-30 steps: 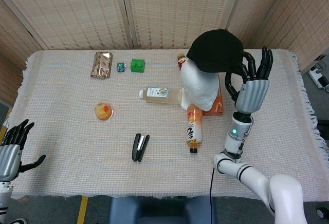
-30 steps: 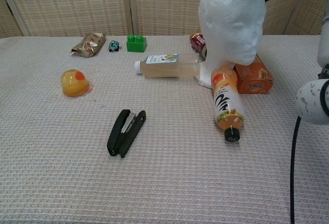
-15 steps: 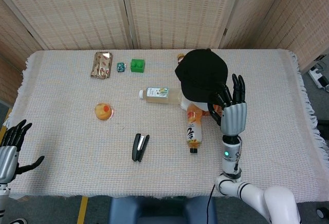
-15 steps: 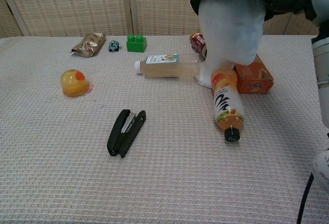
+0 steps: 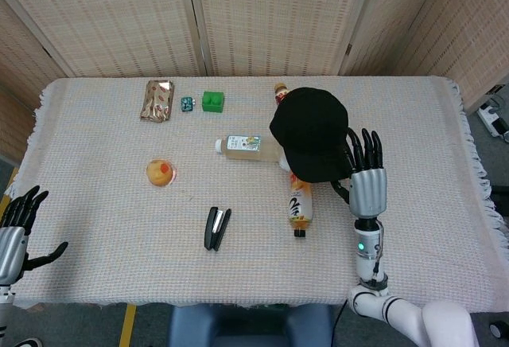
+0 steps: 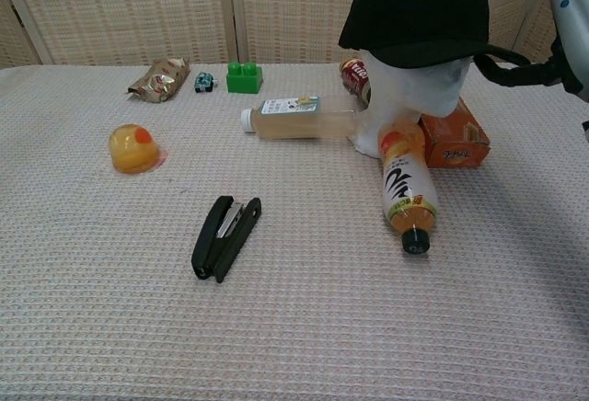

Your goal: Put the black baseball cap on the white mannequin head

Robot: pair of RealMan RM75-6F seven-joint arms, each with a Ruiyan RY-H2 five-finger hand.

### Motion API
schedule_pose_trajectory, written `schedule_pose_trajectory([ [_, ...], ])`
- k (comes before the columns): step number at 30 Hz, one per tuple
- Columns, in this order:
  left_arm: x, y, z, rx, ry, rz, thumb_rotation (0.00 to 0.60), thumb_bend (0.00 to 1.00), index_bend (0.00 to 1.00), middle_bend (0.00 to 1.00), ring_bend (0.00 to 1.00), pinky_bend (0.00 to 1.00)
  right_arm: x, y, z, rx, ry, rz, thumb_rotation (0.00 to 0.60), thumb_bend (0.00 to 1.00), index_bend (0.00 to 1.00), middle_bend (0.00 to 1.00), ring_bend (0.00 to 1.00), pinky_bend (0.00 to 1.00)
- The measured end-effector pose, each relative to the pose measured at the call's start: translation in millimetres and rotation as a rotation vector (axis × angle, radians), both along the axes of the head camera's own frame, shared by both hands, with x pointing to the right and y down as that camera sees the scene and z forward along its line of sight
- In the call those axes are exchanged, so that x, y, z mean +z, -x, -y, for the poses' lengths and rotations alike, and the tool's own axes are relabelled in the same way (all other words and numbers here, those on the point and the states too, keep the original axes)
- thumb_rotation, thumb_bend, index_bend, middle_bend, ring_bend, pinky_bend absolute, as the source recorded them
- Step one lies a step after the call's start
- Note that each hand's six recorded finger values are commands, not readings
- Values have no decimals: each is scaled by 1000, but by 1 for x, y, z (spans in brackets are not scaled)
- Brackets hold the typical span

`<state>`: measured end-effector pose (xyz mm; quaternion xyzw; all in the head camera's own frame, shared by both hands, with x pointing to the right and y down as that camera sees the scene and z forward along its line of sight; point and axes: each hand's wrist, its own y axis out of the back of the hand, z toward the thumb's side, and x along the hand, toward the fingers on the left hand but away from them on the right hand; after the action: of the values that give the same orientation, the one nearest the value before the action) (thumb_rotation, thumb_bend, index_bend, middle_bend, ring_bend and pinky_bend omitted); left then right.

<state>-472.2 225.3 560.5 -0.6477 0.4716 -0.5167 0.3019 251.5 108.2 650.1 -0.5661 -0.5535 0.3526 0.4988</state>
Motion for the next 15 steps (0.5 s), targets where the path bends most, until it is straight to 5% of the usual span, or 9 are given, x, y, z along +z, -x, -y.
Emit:
schedule_pose_trajectory([
  [7, -1, -3, -1, 10, -7, 1, 600, 244, 0, 0, 0, 80, -23, -32, -22, -24, 74, -58, 600, 101, 0, 0, 0, 0],
  [15, -3, -12, -5, 51, 4, -8, 600, 244, 0, 0, 0, 78, -72, -96, -61, 31, 249, -210, 600, 103, 0, 0, 0, 0],
])
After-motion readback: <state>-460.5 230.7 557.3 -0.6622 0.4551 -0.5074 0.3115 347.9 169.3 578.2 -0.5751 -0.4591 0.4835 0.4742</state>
